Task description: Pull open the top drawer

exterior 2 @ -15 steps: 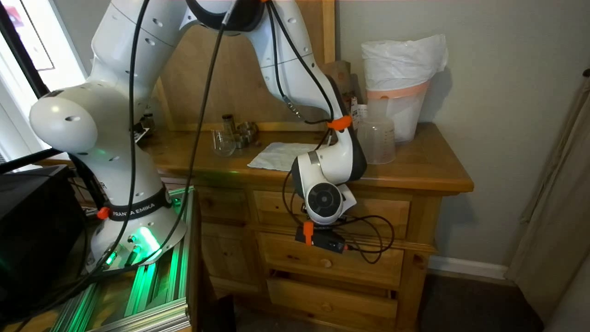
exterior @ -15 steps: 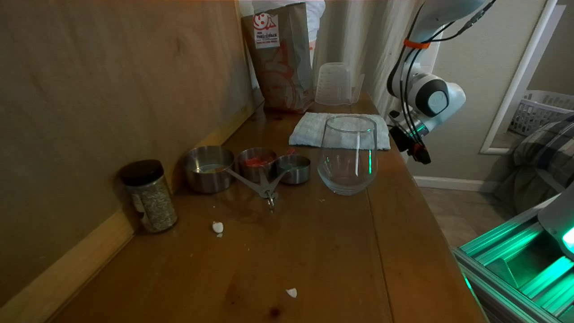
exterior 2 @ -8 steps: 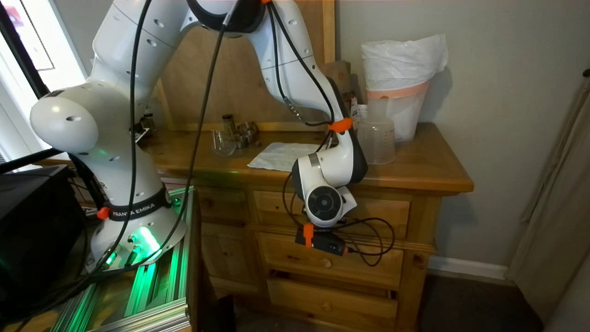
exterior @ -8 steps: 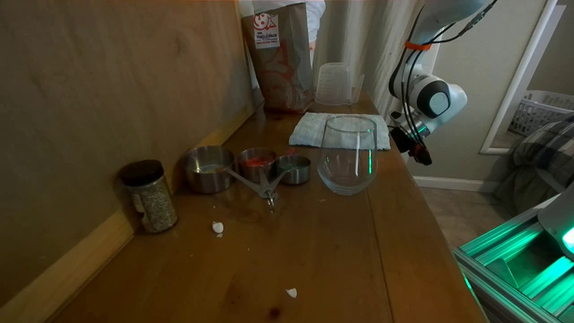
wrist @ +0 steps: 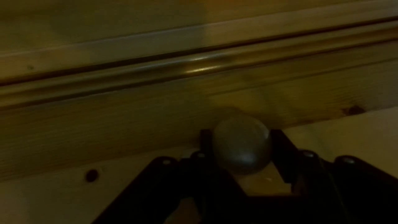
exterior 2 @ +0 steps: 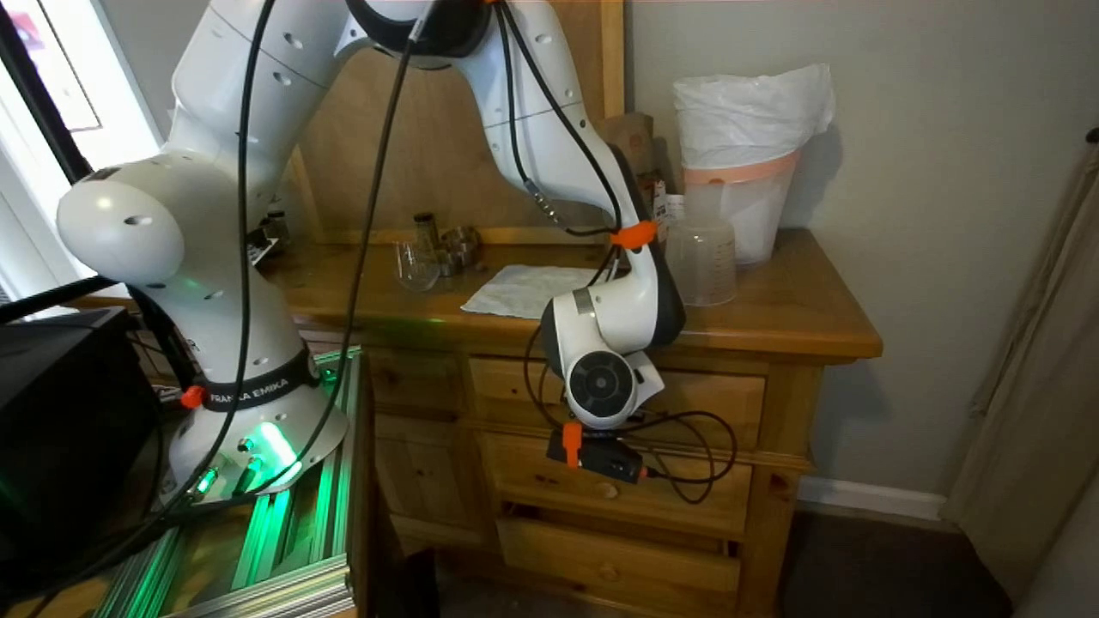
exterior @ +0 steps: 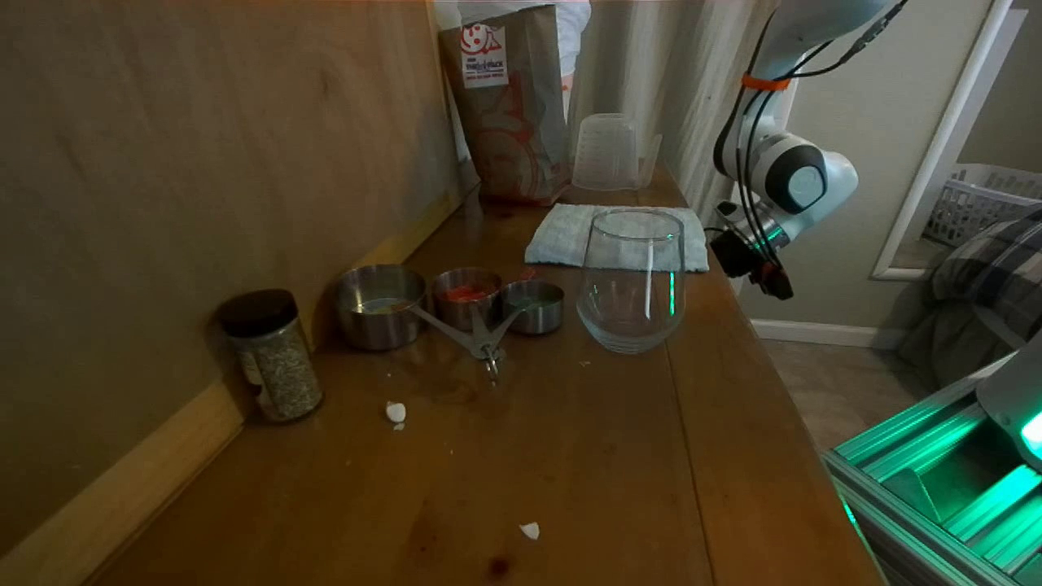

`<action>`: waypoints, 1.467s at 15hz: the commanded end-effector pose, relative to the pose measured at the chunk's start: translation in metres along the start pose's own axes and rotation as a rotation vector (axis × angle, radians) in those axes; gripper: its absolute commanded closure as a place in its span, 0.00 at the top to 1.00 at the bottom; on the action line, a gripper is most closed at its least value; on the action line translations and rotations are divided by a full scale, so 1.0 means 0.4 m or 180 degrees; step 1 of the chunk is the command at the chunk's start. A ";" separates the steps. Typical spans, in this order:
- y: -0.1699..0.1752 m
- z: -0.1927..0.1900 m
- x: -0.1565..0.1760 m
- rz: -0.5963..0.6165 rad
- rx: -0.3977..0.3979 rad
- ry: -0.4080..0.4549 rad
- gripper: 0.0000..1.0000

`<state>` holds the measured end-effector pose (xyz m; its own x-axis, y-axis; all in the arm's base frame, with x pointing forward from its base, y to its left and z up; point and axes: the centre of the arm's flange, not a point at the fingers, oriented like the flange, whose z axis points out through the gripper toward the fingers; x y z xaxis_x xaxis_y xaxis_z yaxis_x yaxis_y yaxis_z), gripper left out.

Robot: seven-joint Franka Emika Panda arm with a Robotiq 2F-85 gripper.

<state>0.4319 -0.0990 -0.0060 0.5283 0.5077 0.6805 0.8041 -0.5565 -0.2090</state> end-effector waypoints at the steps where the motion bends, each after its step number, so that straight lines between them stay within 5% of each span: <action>1: -0.003 -0.082 -0.046 0.0028 -0.0213 -0.0076 0.25; 12: -0.026 -0.232 -0.162 0.0088 -0.0430 -0.0185 0.25; 22: -0.020 -0.258 -0.198 0.0108 -0.0434 -0.0263 0.25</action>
<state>0.3644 -0.1799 0.0063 0.5649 0.5465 0.6182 0.7774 -0.6037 -0.1766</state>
